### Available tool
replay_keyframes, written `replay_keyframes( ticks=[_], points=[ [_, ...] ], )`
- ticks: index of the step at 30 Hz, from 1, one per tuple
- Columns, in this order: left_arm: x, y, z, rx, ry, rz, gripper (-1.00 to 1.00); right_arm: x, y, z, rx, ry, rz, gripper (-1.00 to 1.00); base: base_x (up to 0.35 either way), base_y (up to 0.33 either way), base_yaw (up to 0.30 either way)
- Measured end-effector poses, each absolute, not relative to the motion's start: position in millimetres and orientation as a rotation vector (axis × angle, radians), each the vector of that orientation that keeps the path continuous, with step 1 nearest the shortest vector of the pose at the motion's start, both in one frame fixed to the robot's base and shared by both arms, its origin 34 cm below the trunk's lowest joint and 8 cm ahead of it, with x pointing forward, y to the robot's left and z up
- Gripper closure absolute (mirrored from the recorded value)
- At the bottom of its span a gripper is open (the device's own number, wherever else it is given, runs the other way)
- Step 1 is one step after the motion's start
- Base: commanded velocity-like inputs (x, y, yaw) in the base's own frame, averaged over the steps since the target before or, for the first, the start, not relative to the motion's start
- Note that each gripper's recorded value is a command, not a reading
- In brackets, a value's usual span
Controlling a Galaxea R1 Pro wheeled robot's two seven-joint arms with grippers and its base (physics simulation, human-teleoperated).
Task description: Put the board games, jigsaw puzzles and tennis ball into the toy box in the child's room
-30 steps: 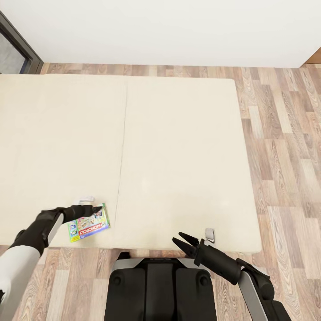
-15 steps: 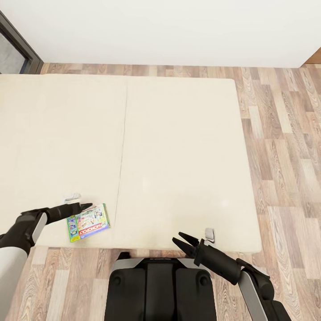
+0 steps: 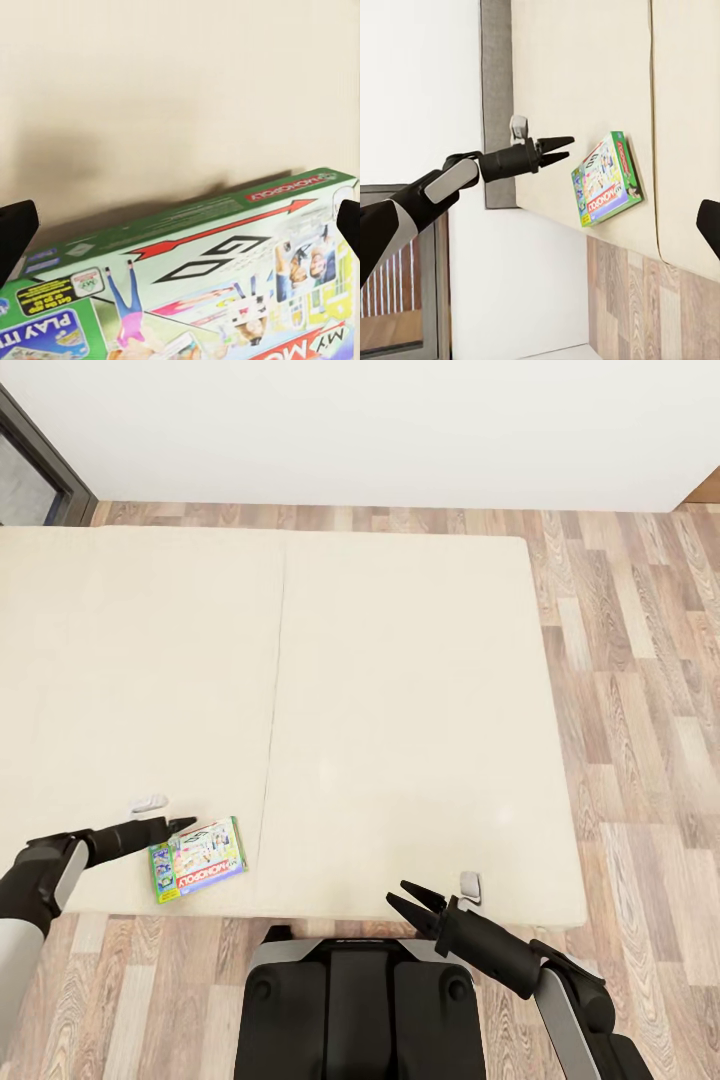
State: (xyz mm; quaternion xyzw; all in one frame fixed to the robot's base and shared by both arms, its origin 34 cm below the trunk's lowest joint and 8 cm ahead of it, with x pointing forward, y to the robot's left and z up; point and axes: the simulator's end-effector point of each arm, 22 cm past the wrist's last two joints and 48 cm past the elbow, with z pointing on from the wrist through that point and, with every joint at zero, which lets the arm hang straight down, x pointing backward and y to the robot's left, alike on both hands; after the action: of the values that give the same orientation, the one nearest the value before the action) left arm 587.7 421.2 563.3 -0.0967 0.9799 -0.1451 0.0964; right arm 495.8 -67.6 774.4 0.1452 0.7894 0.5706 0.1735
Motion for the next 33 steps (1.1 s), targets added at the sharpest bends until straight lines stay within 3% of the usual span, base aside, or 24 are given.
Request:
replay_keyframes(
  ticks=[33],
  points=[
    [547.5, 456.8, 564.9, -0.292, 2.969, -0.35, -1.0, 495.8, -67.8, 774.1, 0.412, 2.24, 1.617, -1.0, 0.0, 0.0, 0.0]
  ],
)
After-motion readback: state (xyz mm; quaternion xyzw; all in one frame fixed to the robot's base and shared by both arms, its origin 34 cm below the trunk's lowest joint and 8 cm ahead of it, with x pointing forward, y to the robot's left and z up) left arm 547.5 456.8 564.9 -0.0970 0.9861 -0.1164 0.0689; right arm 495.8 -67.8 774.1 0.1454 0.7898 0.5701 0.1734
